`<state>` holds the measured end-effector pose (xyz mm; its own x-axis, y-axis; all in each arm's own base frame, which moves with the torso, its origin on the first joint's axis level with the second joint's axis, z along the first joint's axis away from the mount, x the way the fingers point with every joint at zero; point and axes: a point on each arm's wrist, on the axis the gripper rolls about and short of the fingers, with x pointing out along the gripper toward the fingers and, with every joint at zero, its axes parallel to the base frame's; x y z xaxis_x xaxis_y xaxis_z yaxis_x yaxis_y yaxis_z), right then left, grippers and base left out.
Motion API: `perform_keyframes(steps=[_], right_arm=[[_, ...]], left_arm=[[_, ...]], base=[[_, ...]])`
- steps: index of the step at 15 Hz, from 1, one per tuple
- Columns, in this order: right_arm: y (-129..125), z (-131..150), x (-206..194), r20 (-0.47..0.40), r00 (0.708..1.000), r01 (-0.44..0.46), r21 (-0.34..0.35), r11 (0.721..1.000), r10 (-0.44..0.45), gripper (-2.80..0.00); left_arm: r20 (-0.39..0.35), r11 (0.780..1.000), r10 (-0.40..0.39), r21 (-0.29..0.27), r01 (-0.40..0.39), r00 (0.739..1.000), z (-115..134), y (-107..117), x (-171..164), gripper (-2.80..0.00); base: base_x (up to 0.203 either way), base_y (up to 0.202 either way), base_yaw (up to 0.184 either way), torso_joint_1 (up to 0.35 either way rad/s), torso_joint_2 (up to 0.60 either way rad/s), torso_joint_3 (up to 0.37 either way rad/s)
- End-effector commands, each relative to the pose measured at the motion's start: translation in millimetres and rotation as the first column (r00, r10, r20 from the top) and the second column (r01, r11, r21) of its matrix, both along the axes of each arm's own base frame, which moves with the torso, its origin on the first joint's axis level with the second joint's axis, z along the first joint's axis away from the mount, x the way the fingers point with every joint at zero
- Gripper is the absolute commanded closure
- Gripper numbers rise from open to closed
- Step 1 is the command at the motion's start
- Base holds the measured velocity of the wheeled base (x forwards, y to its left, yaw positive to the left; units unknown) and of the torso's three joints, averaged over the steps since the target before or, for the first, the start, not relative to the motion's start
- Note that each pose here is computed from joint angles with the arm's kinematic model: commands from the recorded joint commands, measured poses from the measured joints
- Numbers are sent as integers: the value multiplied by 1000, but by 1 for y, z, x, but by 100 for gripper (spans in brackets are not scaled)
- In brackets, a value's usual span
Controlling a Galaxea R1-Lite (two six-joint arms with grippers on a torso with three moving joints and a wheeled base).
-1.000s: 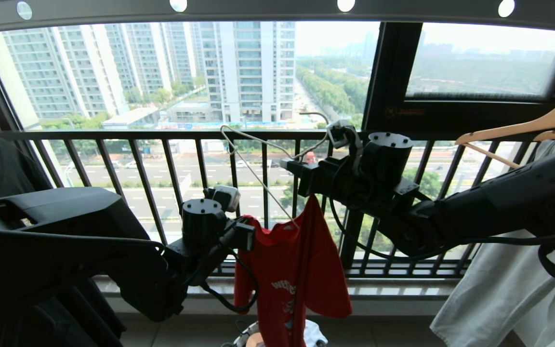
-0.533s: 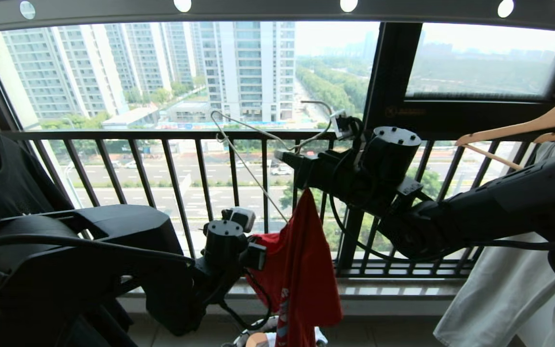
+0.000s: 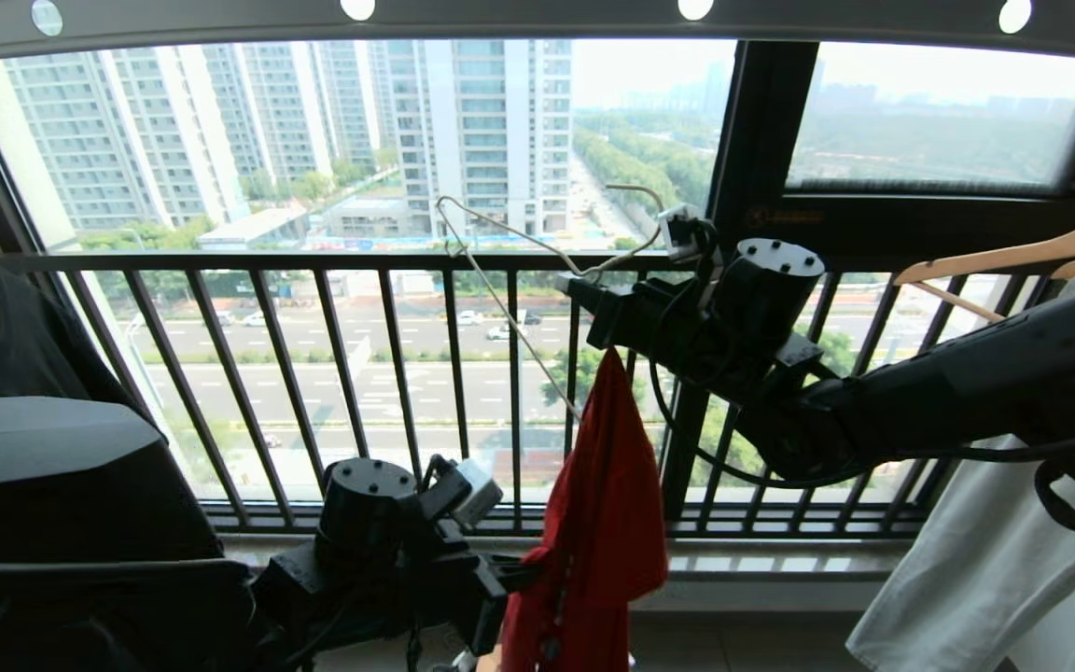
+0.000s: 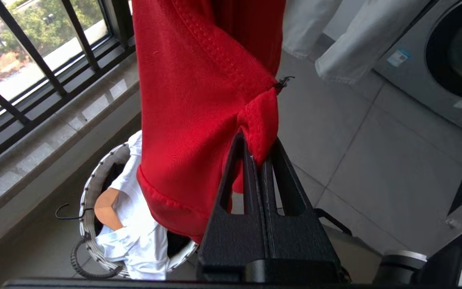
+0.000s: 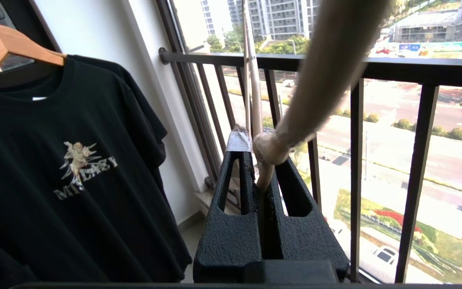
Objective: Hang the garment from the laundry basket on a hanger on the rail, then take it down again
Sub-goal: Take the clothes off the clothes rack
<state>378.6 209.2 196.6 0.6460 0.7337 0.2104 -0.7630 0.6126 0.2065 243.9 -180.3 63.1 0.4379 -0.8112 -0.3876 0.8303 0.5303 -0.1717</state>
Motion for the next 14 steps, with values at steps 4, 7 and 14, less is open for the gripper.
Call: perform_keyframes(steps=[4, 7, 14], right_arm=[[-9, -8, 11, -9, 999, 32, -37, 999, -32, 0], [-9, -6, 10, -6, 999, 32, -35, 999, -32, 0], [-9, -4, 10, -1, 999, 32, -32, 999, -32, 0]], left_arm=[[73, 972, -235, 18, 234, 969, 11, 19, -34, 0], [72, 964, -263, 67, 258, 962, -1, 20, -34, 0], [80, 994, -108, 20, 107, 991, 17, 29, 6, 0]], base=[[0, 0, 0, 0, 0, 0], [0, 0, 0, 0, 0, 0], [0, 0, 0, 0, 0, 0]])
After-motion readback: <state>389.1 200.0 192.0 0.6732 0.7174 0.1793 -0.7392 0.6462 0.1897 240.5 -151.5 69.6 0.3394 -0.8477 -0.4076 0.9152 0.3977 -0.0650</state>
